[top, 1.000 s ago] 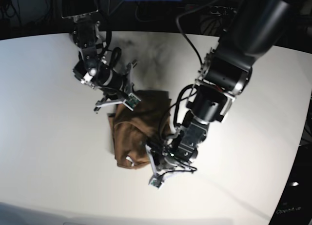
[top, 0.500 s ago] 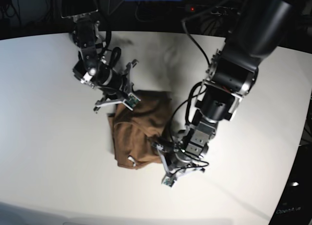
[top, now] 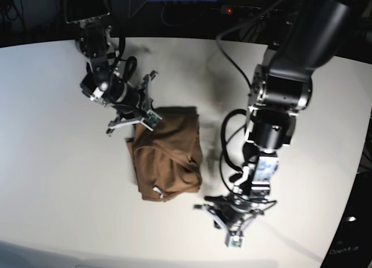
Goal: Fold the T-shirt properly
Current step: 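Lift the left gripper away from the bundle, then push the bundle's edge with the right gripper to tidy it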
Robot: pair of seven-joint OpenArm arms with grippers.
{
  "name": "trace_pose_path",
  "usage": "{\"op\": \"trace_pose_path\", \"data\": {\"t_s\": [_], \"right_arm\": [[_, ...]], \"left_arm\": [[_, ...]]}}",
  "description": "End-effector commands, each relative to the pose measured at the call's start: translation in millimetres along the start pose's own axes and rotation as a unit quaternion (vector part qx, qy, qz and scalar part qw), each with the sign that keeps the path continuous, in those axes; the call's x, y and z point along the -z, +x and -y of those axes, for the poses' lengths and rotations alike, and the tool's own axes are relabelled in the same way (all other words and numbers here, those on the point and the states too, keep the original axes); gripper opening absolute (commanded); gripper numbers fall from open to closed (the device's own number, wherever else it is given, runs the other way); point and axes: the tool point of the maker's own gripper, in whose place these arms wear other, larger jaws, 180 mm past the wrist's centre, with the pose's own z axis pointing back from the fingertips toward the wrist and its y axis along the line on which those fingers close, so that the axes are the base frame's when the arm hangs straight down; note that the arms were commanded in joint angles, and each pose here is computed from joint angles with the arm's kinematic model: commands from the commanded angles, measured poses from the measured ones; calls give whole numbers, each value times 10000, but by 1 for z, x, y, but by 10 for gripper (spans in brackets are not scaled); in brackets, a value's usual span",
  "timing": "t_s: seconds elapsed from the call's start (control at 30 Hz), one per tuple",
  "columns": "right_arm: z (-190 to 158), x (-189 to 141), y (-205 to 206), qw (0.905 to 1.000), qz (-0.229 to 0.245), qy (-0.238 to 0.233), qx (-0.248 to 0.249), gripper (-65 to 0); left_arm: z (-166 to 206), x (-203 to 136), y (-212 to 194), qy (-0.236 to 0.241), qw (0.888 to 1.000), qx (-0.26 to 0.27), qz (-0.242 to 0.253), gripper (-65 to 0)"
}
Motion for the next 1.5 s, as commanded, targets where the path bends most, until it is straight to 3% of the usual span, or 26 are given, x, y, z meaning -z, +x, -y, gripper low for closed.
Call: {"op": "trace_pose_path", "data": {"t_s": [0.0,0.17,0.37,0.7,1.13,1.3,1.47], "right_arm": [[12,-3,-15,9989,-416,-136,-185,-647],[30,-18,0,9980,-242,-439,-385,-647],[43,-33,8,9952,-319,-718,-581,-646],[59,-60,31,9839,-346,-1381,-1082,-647],[27,-46,98,9787,248,-1180,-1663,-646],[30,-45,119,9742,450,-1223,-1844,-646],[38,-26,114,9753,298,-1099,-1890,-646]], "left_arm": [[-6,-5,28,44,9996,-42,259,-628],[-19,-40,15,162,9998,140,-50,-628],[-24,-95,-6,293,9986,444,16,-628],[-33,-146,-111,150,9856,1096,-1277,-628],[-44,-199,-192,209,9693,1322,-2064,-628],[-44,-218,-205,241,9680,1269,-2150,-628],[-58,-235,-209,474,9688,1128,-2156,-628]]}}
